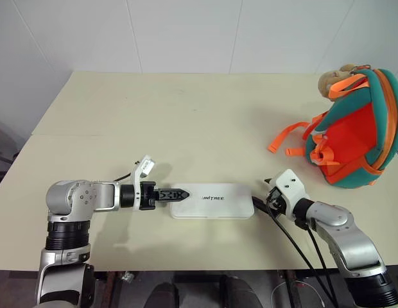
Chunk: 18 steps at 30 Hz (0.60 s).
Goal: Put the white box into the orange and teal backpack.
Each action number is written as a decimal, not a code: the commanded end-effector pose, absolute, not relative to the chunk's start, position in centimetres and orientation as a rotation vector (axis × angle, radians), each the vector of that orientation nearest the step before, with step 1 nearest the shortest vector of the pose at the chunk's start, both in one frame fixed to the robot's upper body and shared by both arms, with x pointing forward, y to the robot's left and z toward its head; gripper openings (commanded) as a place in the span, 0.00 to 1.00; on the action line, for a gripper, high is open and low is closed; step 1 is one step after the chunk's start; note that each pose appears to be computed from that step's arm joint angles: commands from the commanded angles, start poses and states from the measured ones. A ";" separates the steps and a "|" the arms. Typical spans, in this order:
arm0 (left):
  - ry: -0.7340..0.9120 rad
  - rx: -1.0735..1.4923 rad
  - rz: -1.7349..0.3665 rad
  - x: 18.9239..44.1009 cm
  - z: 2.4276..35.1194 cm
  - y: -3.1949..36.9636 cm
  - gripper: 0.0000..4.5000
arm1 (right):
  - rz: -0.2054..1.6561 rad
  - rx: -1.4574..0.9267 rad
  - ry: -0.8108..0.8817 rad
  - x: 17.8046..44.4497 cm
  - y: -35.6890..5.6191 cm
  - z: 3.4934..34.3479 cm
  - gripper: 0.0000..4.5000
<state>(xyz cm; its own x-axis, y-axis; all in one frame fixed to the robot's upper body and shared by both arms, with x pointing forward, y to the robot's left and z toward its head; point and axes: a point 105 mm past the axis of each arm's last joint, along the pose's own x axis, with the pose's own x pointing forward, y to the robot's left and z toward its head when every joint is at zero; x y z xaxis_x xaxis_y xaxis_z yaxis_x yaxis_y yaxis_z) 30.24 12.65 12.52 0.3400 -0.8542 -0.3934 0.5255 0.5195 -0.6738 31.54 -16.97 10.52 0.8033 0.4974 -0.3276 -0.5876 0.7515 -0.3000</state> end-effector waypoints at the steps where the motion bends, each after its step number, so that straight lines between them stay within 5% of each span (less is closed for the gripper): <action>1: 0.781 -0.519 -0.985 30.3 13.6 11.8 0.99 | 0.661 -0.398 0.202 31.0 -15.4 10.7 1.00; 7: 0.761 -0.597 -1.028 29.7 12.9 10.7 0.99 | 0.662 -0.397 0.201 31.0 -15.3 10.8 1.00; 18: 0.738 -0.616 -1.109 28.8 13.3 9.8 0.37 | 0.664 -0.404 0.203 31.1 -15.5 10.9 1.00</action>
<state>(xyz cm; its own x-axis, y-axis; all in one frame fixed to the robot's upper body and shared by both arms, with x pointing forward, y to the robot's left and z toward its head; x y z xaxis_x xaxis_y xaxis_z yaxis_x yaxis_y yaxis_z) 29.88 12.19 12.59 0.3616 -0.8907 -0.2756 0.4991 0.4346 -0.7497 31.66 -17.65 10.49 0.8175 0.4706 -0.3321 -0.5661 0.7629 -0.3123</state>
